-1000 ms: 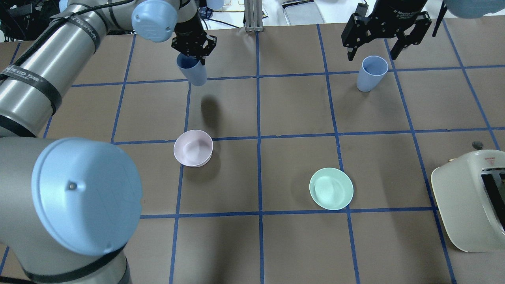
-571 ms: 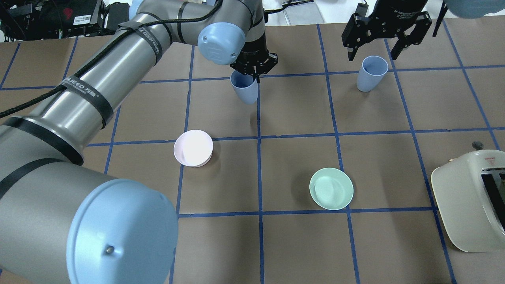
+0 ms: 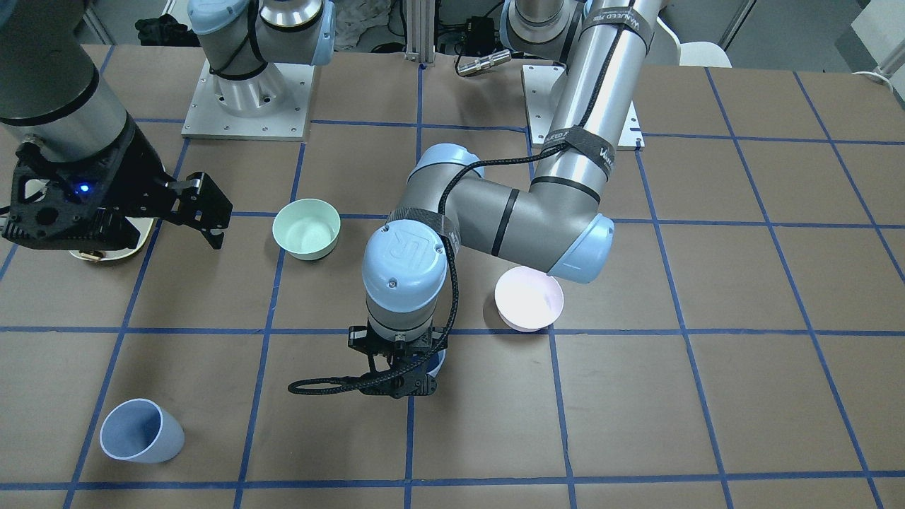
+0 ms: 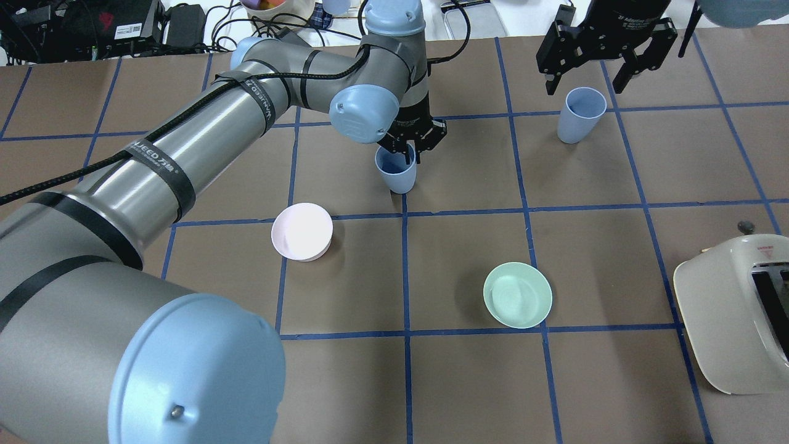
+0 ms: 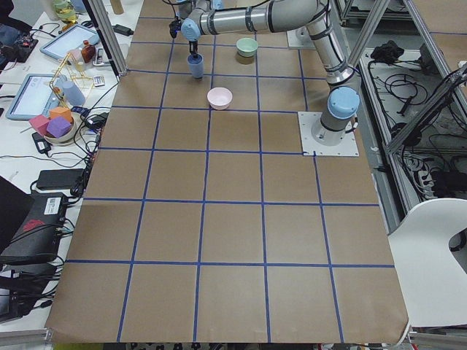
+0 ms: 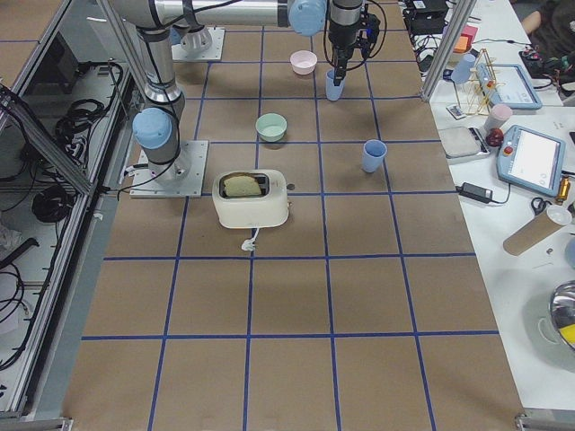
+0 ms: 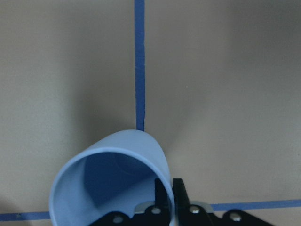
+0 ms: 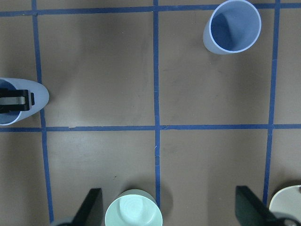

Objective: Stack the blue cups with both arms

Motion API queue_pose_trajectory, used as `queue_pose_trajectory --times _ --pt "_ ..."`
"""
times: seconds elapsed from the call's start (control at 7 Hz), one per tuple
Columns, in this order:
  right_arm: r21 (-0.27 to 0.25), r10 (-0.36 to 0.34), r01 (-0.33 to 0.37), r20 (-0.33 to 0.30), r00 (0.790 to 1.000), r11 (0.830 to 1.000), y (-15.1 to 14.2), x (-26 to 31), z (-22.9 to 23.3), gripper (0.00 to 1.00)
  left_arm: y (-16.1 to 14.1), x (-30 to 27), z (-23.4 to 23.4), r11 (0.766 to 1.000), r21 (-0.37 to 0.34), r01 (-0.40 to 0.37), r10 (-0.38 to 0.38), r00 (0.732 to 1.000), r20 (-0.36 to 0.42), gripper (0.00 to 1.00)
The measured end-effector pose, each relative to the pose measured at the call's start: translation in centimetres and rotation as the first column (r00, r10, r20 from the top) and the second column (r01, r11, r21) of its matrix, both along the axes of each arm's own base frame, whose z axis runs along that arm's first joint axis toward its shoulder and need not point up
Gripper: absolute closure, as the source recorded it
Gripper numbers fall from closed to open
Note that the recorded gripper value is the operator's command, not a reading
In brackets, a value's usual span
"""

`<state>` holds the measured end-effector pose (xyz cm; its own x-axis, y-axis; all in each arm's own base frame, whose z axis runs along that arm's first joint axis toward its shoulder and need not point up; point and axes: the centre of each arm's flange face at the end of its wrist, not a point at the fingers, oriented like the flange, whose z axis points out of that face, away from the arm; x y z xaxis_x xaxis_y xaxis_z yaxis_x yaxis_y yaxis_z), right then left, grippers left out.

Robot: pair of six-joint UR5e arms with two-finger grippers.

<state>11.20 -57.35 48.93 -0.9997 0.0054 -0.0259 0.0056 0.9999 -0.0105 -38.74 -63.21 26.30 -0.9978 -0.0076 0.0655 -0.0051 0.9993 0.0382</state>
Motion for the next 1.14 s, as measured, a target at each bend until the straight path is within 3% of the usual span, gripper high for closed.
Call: queue_pose_trajectory --times 0.29,0.71,1.0,1.14 --pt "0.001 0.000 0.000 0.000 1.000 1.000 0.0 0.0 0.0 0.00 1.5 1.1 4.9 1.000 0.004 -0.006 0.006 1.000 -0.002 0.00" --pt "-0.005 -0.041 0.040 -0.008 0.999 0.999 -1.2 -3.1 -0.6 0.00 7.8 9.6 18.9 0.997 0.068 0.039 -0.040 0.999 0.010 0.00" --pt "-0.051 -0.085 0.084 -0.023 0.996 0.995 -6.4 -8.9 -4.1 0.00 11.5 17.5 23.0 0.998 0.054 0.035 -0.035 0.999 -0.003 0.00" --pt "-0.068 -0.092 0.089 -0.036 0.995 0.994 -9.7 -12.0 -7.6 0.00 12.6 20.3 23.9 0.999 0.011 0.038 -0.038 0.999 -0.008 0.00"
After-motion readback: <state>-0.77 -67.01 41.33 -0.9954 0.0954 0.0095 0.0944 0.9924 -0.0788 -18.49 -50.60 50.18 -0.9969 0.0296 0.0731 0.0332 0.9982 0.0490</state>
